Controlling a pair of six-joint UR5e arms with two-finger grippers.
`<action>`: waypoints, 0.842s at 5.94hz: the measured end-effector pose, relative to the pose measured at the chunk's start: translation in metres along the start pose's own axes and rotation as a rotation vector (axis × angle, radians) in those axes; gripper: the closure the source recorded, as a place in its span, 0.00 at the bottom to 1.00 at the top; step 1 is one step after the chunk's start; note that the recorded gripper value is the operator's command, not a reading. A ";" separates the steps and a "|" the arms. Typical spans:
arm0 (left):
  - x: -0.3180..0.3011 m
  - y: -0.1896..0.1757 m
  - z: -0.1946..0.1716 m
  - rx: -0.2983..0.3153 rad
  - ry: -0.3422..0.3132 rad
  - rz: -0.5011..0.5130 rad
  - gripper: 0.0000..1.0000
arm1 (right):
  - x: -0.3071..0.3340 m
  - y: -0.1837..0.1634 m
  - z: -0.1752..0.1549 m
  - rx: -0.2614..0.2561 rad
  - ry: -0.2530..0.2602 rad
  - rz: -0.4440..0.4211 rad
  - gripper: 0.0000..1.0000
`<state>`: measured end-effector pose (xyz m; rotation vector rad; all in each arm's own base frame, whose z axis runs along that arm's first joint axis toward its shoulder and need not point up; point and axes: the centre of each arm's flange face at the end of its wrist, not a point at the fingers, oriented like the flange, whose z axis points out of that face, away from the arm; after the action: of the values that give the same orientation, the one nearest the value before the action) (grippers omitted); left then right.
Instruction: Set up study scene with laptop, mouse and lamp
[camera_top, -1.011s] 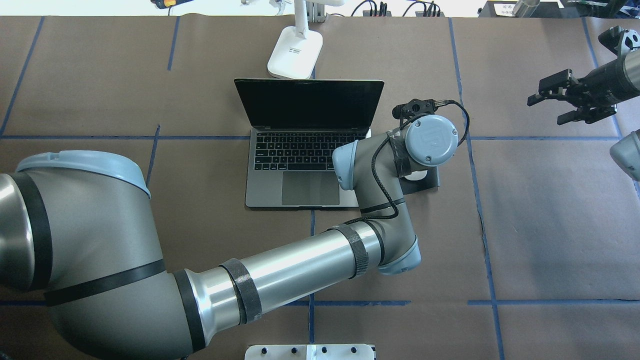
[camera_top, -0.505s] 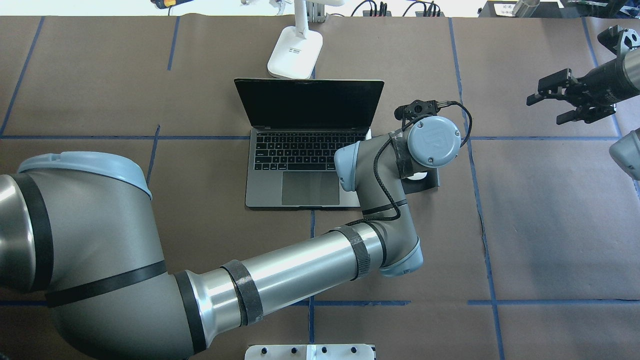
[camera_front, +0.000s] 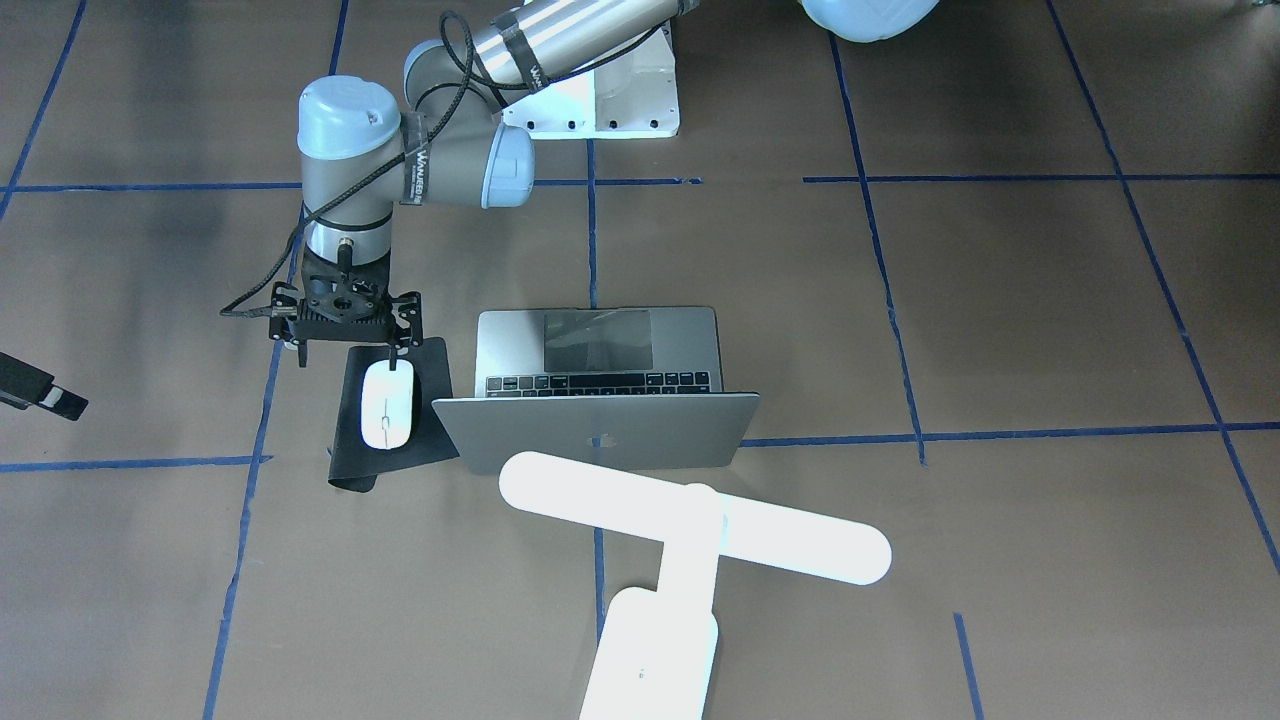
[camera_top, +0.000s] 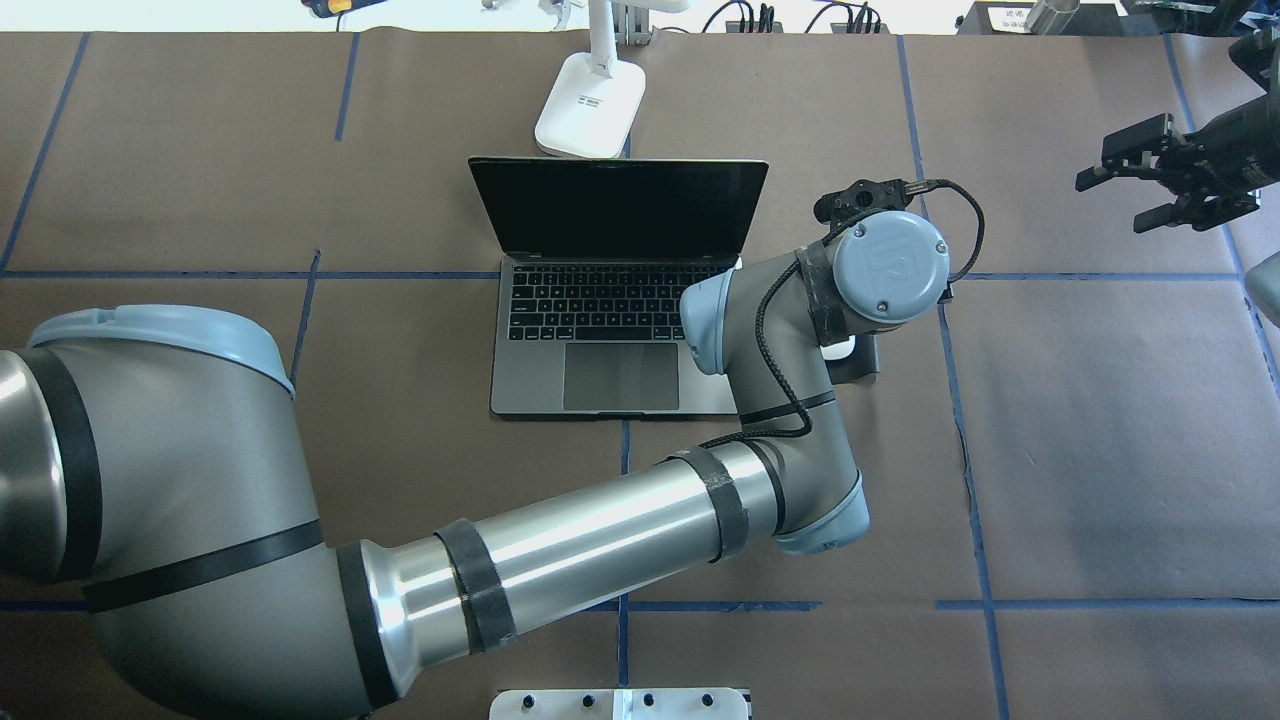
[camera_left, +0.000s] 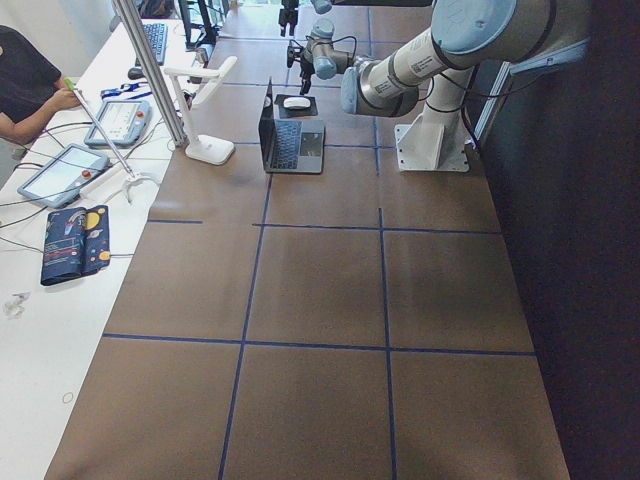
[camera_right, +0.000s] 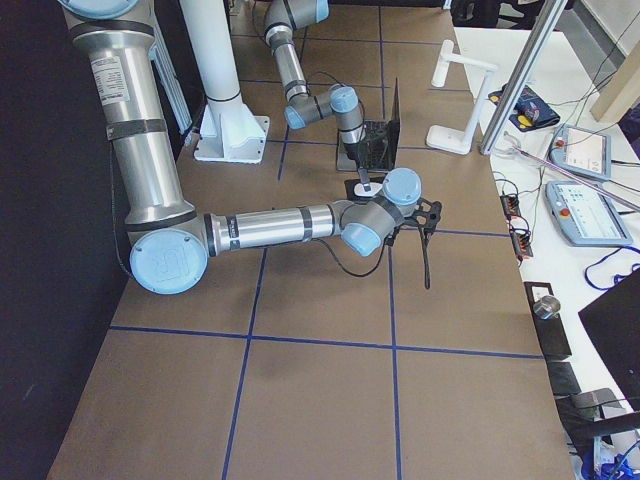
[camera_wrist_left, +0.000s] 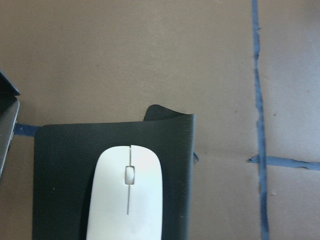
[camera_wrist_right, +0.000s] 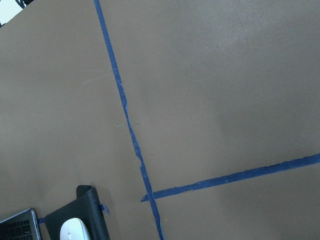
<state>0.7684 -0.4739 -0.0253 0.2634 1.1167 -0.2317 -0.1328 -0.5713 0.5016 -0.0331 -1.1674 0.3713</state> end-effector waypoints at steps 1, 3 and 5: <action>-0.017 0.005 -0.023 -0.020 0.018 0.001 0.01 | 0.001 -0.002 -0.008 0.012 -0.005 0.002 0.00; -0.084 0.016 -0.091 -0.049 0.048 0.014 0.02 | 0.001 -0.002 -0.025 0.023 -0.024 -0.001 0.00; -0.154 -0.010 -0.133 -0.099 0.076 0.028 0.02 | 0.010 0.005 -0.040 0.025 -0.037 0.006 0.00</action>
<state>0.5873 -0.4324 0.0584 0.2009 1.1950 -0.1425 -0.0949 -0.5569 0.4933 -0.0081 -1.1990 0.3929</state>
